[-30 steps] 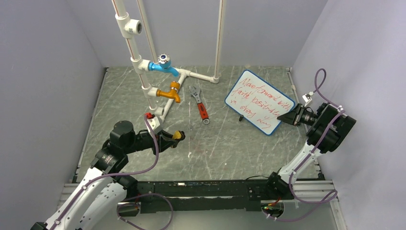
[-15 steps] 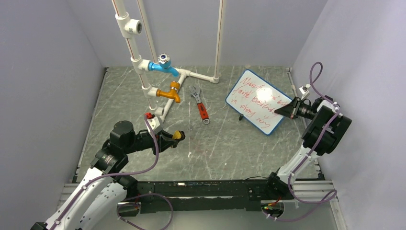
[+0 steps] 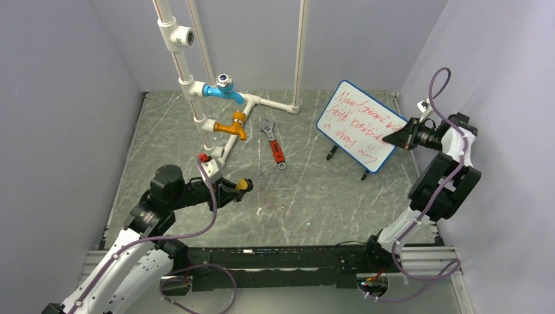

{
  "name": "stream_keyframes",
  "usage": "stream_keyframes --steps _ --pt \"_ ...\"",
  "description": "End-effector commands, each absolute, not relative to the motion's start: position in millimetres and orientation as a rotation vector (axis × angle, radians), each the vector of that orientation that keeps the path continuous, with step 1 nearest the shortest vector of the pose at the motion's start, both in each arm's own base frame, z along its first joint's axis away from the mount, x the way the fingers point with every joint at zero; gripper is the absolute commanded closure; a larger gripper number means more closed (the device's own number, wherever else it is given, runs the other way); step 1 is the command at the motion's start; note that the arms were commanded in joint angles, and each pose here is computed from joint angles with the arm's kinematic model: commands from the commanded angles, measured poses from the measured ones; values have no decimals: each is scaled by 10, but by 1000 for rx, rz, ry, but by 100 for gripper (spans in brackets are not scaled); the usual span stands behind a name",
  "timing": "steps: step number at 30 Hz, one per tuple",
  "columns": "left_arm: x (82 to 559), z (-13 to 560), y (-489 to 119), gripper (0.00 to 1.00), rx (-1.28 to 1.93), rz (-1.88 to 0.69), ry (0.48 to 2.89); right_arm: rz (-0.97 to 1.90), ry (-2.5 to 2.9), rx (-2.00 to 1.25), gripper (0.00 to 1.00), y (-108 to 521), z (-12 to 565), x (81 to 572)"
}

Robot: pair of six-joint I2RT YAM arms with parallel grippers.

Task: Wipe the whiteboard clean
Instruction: Erase the center of the board with the whiteboard.

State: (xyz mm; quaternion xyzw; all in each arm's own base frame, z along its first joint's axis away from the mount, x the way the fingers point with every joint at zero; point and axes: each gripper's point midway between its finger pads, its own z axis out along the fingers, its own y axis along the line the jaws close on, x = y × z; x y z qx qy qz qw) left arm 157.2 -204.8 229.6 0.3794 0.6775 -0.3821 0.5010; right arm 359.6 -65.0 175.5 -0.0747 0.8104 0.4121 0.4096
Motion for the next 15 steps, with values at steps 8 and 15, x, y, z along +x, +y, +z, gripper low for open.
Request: stream_keyframes --steps 8,15 --pt "1584 2381 -2075 100 913 -938 1593 1032 1915 -511 100 109 2549 3219" --pt "1699 2492 -2071 100 790 -919 1578 1062 2004 -740 100 774 2223 2667"
